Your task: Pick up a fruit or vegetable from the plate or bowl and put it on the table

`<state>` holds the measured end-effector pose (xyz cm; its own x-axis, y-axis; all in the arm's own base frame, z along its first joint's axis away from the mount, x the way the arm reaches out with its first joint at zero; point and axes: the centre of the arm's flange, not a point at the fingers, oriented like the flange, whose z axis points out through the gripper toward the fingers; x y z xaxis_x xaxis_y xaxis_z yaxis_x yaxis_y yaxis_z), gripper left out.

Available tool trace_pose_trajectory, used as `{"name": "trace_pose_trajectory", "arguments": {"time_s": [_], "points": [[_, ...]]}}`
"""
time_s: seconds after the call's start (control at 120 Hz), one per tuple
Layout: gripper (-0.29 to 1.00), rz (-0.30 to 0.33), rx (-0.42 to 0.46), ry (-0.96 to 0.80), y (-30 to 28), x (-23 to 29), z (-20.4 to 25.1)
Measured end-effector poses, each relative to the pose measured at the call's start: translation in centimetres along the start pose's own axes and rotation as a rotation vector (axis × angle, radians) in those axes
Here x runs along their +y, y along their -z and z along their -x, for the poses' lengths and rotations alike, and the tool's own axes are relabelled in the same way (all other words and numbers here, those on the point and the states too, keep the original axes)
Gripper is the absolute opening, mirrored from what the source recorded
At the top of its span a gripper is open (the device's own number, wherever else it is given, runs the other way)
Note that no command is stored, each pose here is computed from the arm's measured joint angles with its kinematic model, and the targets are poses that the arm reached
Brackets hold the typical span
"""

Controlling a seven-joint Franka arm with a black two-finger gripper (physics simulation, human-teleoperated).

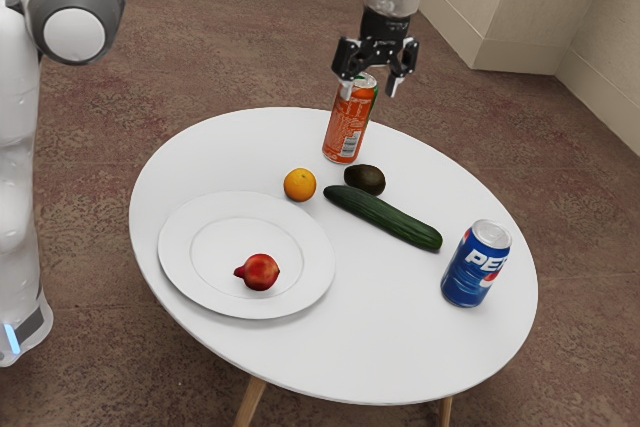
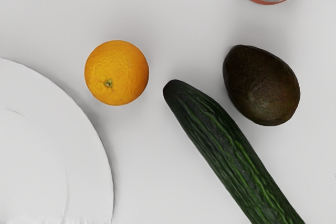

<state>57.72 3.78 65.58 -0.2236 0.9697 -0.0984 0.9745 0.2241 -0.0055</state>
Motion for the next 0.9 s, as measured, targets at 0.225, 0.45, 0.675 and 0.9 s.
{"name": "trace_pose_trajectory", "arguments": {"time_s": [0.225, 0.45, 0.675, 0.9], "points": [[0.70, 0.006, 0.002, 0.193, 0.2, 0.0, 0.3], [0.70, 0.030, -0.008, 0.315, 1.6, -0.8, 1.1], [0.70, 0.068, -0.037, 0.288, 4.3, -4.4, 6.8], [0.70, -0.009, -0.038, 0.218, -0.7, -15.1, 8.7]]}}
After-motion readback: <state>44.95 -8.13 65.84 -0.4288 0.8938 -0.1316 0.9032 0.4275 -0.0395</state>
